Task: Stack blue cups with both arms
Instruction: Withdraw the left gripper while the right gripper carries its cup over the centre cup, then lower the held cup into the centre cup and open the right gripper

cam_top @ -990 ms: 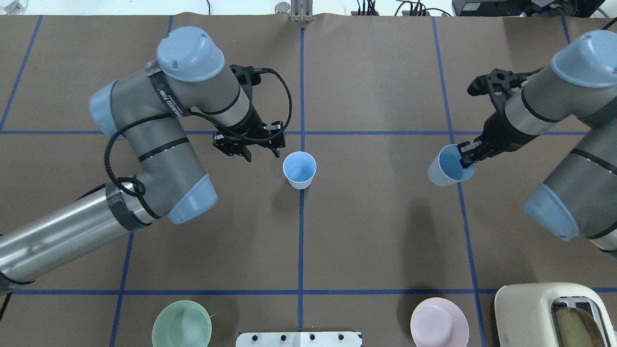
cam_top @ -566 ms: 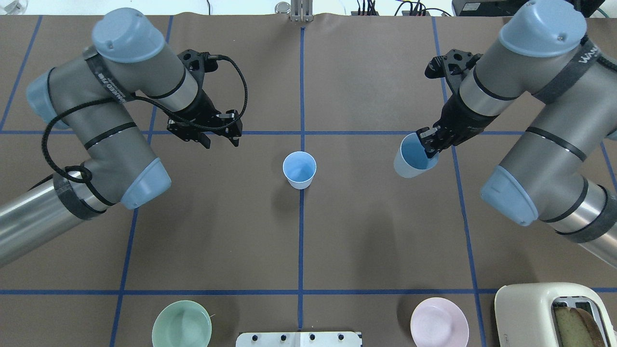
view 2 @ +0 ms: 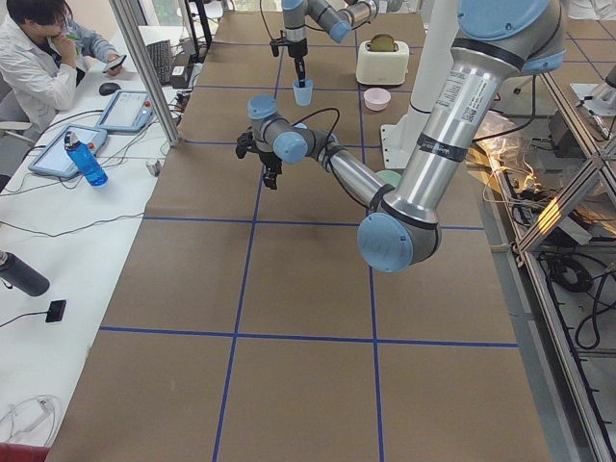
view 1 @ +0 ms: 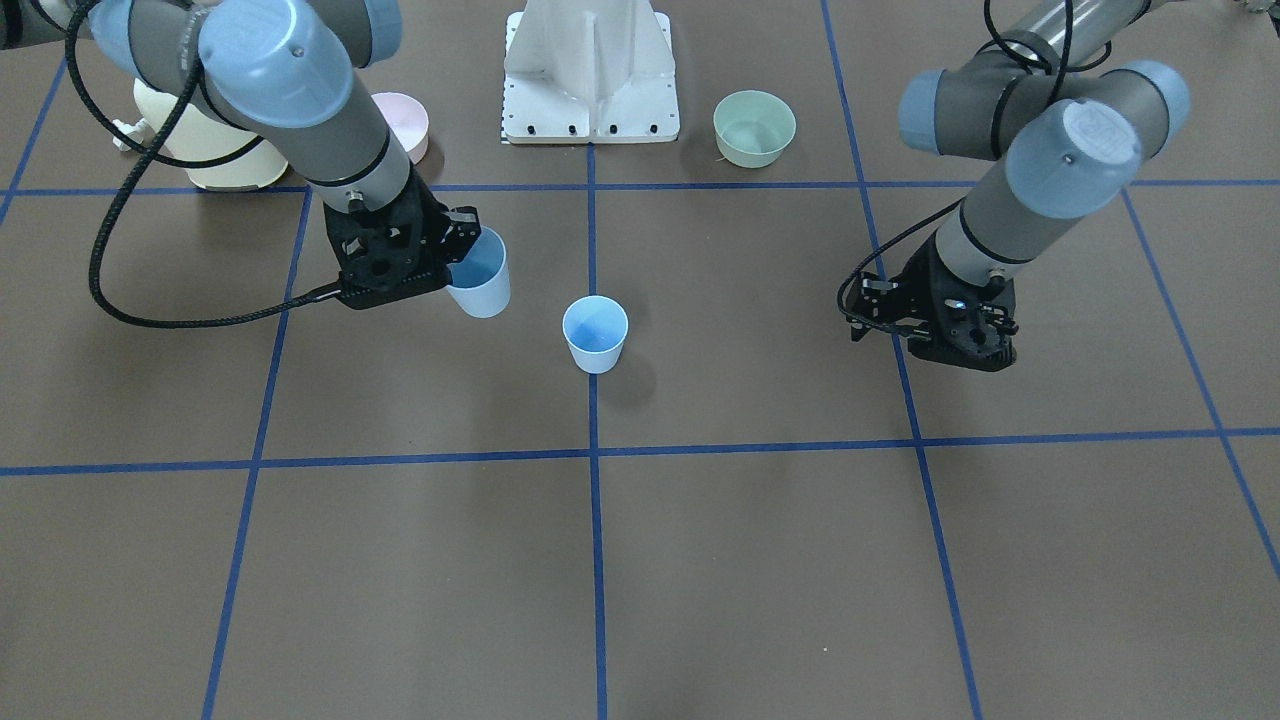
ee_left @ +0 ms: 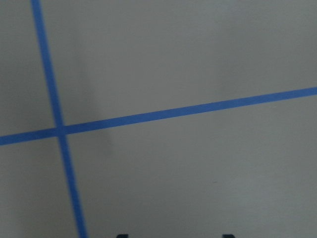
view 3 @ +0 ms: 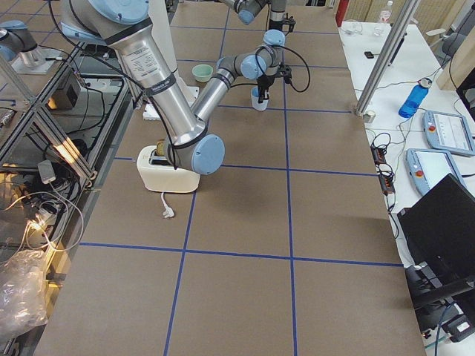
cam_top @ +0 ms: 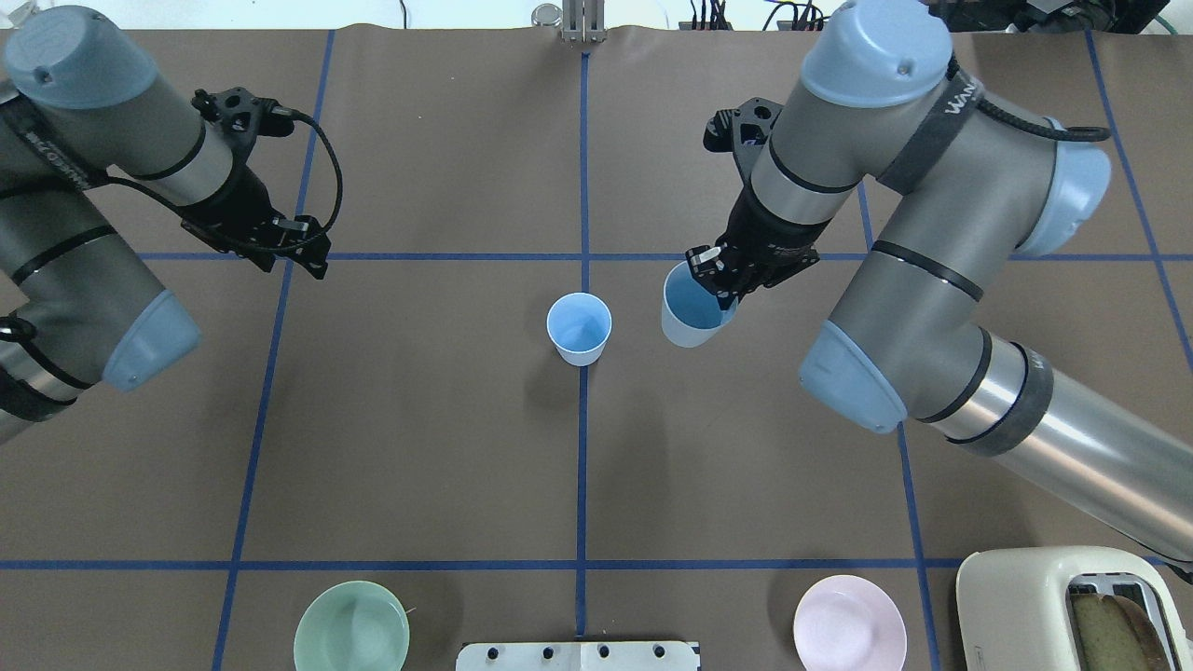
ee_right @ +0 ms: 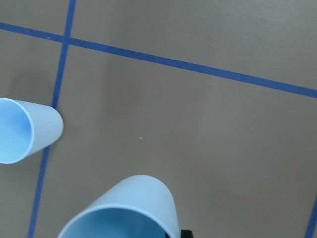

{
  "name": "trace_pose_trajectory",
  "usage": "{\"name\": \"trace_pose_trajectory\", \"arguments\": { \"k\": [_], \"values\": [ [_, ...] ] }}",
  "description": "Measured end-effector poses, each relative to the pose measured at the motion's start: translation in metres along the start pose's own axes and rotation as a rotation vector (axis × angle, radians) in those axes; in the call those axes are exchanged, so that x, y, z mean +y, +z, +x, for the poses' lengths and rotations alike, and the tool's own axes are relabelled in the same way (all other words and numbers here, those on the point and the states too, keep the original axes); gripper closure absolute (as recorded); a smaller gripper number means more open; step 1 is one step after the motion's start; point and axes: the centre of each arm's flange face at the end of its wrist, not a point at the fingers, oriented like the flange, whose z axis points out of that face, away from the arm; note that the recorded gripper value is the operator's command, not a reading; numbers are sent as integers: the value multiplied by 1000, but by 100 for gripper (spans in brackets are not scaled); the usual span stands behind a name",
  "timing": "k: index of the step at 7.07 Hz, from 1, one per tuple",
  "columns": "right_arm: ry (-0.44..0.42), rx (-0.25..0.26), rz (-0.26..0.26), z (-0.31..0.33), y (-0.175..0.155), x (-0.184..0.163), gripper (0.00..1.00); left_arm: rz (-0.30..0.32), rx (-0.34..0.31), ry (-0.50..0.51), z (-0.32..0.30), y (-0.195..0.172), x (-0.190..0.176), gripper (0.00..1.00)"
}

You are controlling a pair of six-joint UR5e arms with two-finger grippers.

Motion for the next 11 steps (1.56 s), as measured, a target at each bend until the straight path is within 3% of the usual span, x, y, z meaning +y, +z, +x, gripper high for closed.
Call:
{"name": "trace_pose_trajectory", "arguments": {
  "k": [3, 5, 11],
  "values": [
    [14, 1, 5, -62, 11, -12, 100, -6, -41, 59, -63, -2, 8, 27],
    [13, 8, 6, -82, 15, -23, 100, -13, -32, 54, -82, -6, 12, 17],
    [-6, 20, 21, -99, 39, -34, 100, -16, -35, 59, -99, -8, 13, 17]
  ]
}}
